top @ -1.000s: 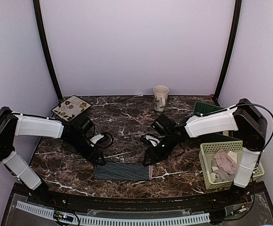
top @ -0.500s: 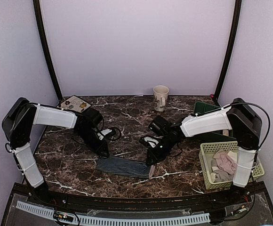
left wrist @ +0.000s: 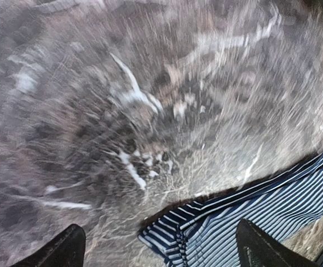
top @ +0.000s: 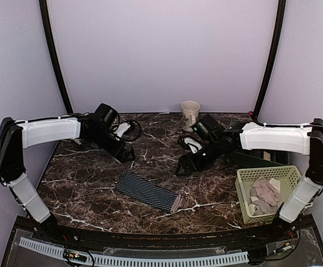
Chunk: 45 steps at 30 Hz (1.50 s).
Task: Roll the underwear
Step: Rotate the underwear at the center of the board.
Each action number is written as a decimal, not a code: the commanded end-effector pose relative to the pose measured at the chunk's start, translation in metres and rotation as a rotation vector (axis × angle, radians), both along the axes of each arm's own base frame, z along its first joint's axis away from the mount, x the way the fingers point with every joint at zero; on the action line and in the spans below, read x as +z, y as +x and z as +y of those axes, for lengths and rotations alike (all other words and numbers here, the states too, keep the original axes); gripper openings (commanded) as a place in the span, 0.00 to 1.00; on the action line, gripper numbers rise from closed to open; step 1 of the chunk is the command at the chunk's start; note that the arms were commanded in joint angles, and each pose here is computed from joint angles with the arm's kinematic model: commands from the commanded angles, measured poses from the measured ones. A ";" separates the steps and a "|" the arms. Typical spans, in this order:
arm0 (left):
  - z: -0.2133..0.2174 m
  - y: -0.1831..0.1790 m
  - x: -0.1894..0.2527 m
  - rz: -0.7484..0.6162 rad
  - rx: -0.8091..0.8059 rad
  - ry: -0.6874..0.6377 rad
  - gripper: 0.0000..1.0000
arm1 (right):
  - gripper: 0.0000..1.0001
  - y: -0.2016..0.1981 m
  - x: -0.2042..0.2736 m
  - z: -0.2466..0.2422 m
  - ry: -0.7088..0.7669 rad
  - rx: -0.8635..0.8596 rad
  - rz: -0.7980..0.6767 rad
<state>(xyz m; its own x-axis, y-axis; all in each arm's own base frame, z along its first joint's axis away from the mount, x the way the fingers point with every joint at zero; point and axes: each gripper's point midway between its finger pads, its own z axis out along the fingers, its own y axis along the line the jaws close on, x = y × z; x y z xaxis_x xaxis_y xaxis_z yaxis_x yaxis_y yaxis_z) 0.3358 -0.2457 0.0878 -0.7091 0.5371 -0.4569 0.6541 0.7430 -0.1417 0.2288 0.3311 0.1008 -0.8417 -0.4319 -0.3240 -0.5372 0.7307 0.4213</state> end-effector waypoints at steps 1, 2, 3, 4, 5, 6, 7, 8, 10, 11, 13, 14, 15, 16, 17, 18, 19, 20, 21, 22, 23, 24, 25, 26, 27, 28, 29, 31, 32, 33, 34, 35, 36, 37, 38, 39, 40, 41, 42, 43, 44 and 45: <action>0.019 0.009 0.082 -0.242 0.141 -0.097 0.99 | 0.85 0.033 0.072 0.008 0.198 -0.095 -0.207; 0.028 0.010 0.083 -0.243 0.233 -0.104 0.99 | 0.90 0.034 0.074 0.007 0.243 -0.116 -0.211; 0.042 0.006 0.076 -0.209 0.340 -0.079 0.99 | 0.99 0.034 0.080 0.010 0.308 -0.125 -0.195; 0.045 -0.005 0.065 -0.138 0.363 -0.073 0.99 | 1.00 0.035 0.082 0.011 0.356 -0.131 -0.184; 0.041 -0.017 0.053 -0.062 0.330 -0.067 0.99 | 1.00 0.039 0.085 0.012 0.410 -0.141 -0.161; 0.042 -0.031 0.041 0.028 0.329 -0.050 0.99 | 1.00 0.040 0.083 0.016 0.463 -0.138 -0.113; 0.038 -0.045 0.033 0.108 0.322 -0.067 0.99 | 1.00 0.036 0.087 0.022 0.529 -0.094 -0.059; 0.032 -0.060 0.030 0.170 0.306 -0.113 0.99 | 1.00 0.032 0.082 0.026 0.530 -0.068 -0.018; 0.023 -0.084 0.030 0.234 0.335 -0.252 0.99 | 1.00 0.027 0.074 0.030 0.488 -0.032 0.011; 0.022 -0.092 0.033 0.239 0.349 -0.313 0.99 | 1.00 0.026 0.060 0.031 0.446 -0.026 0.038; 0.031 -0.106 0.027 0.266 0.413 -0.340 0.99 | 1.00 0.022 0.042 0.027 0.380 -0.011 0.080; 0.036 -0.113 0.019 0.294 0.445 -0.326 0.99 | 1.00 0.019 0.034 0.026 0.352 0.000 0.102; 0.041 -0.121 0.011 0.329 0.476 -0.309 0.99 | 1.00 0.015 0.025 0.025 0.328 0.007 0.129; 0.044 -0.127 0.003 0.358 0.500 -0.304 0.99 | 1.00 0.011 0.016 0.023 0.309 0.016 0.158; 0.044 -0.132 -0.003 0.384 0.518 -0.316 0.99 | 1.00 0.007 0.007 0.022 0.293 0.019 0.186; 0.041 -0.135 -0.007 0.396 0.526 -0.341 0.99 | 1.00 0.003 0.000 0.020 0.281 0.022 0.210; 0.038 -0.136 -0.010 0.406 0.530 -0.365 0.99 | 1.00 -0.001 -0.005 0.019 0.278 0.024 0.226; 0.036 -0.137 -0.012 0.415 0.532 -0.387 0.99 | 1.00 -0.004 -0.009 0.018 0.274 0.026 0.240; 0.034 -0.137 -0.017 0.435 0.541 -0.394 0.99 | 1.00 -0.006 -0.012 0.017 0.268 0.028 0.250; 0.032 -0.137 -0.021 0.449 0.546 -0.395 0.98 | 1.00 -0.008 -0.016 0.015 0.259 0.029 0.258; 0.029 -0.136 -0.024 0.457 0.546 -0.399 0.97 | 1.00 -0.010 -0.019 0.013 0.245 0.031 0.263; 0.028 -0.134 -0.028 0.464 0.549 -0.396 0.95 | 0.99 -0.012 -0.022 0.011 0.236 0.033 0.270; 0.026 -0.132 -0.030 0.469 0.550 -0.398 0.93 | 0.98 -0.014 -0.024 0.010 0.230 0.038 0.275; 0.023 -0.130 -0.033 0.480 0.549 -0.400 0.92 | 0.98 -0.015 -0.026 0.008 0.222 0.039 0.279; 0.020 -0.128 -0.037 0.494 0.553 -0.404 0.90 | 0.96 -0.016 -0.027 0.007 0.216 0.040 0.279; 0.016 -0.126 -0.039 0.508 0.557 -0.414 0.88 | 0.95 -0.017 -0.029 0.006 0.211 0.041 0.283; 0.012 -0.123 -0.041 0.510 0.555 -0.426 0.86 | 0.94 -0.018 -0.030 0.006 0.208 0.044 0.290; 0.007 -0.116 -0.046 0.512 0.557 -0.427 0.82 | 0.93 -0.021 -0.035 0.004 0.202 0.048 0.305; 0.006 -0.111 -0.048 0.505 0.563 -0.416 0.79 | 0.91 -0.023 -0.037 0.003 0.201 0.050 0.314; 0.005 -0.106 -0.050 0.494 0.570 -0.402 0.76 | 0.91 -0.025 -0.039 0.003 0.202 0.050 0.321; 0.004 -0.099 -0.051 0.482 0.575 -0.391 0.73 | 0.90 -0.026 -0.039 0.002 0.206 0.048 0.323; 0.003 -0.092 -0.052 0.470 0.581 -0.382 0.66 | 0.90 -0.027 -0.040 0.002 0.208 0.046 0.326; 0.001 -0.084 -0.052 0.452 0.582 -0.377 0.59 | 0.90 -0.027 -0.040 0.002 0.209 0.042 0.327; -0.002 -0.078 -0.056 0.451 0.582 -0.366 0.53 | 0.90 -0.027 -0.039 0.002 0.214 0.040 0.325; -0.006 -0.072 -0.057 0.448 0.578 -0.362 0.45 | 0.89 -0.027 -0.040 0.003 0.216 0.037 0.327; -0.010 -0.065 -0.058 0.446 0.573 -0.354 0.38 | 0.89 -0.026 -0.039 0.003 0.221 0.035 0.327; -0.012 -0.059 -0.060 0.441 0.571 -0.343 0.30 | 0.89 -0.026 -0.039 0.003 0.221 0.033 0.329; -0.013 -0.053 -0.061 0.433 0.572 -0.327 0.24 | 0.89 -0.025 -0.038 0.004 0.224 0.031 0.326; -0.014 -0.046 -0.063 0.422 0.574 -0.311 0.18 | 0.88 -0.025 -0.038 0.004 0.225 0.029 0.326; -0.014 -0.039 -0.064 0.412 0.575 -0.301 0.13 | 0.88 -0.024 -0.037 0.004 0.228 0.024 0.325; -0.015 -0.031 -0.064 0.402 0.573 -0.298 0.09 | 0.88 -0.024 -0.036 0.005 0.230 0.022 0.324; -0.017 -0.020 -0.061 0.385 0.562 -0.305 0.06 | 0.88 -0.023 -0.035 0.006 0.235 0.019 0.322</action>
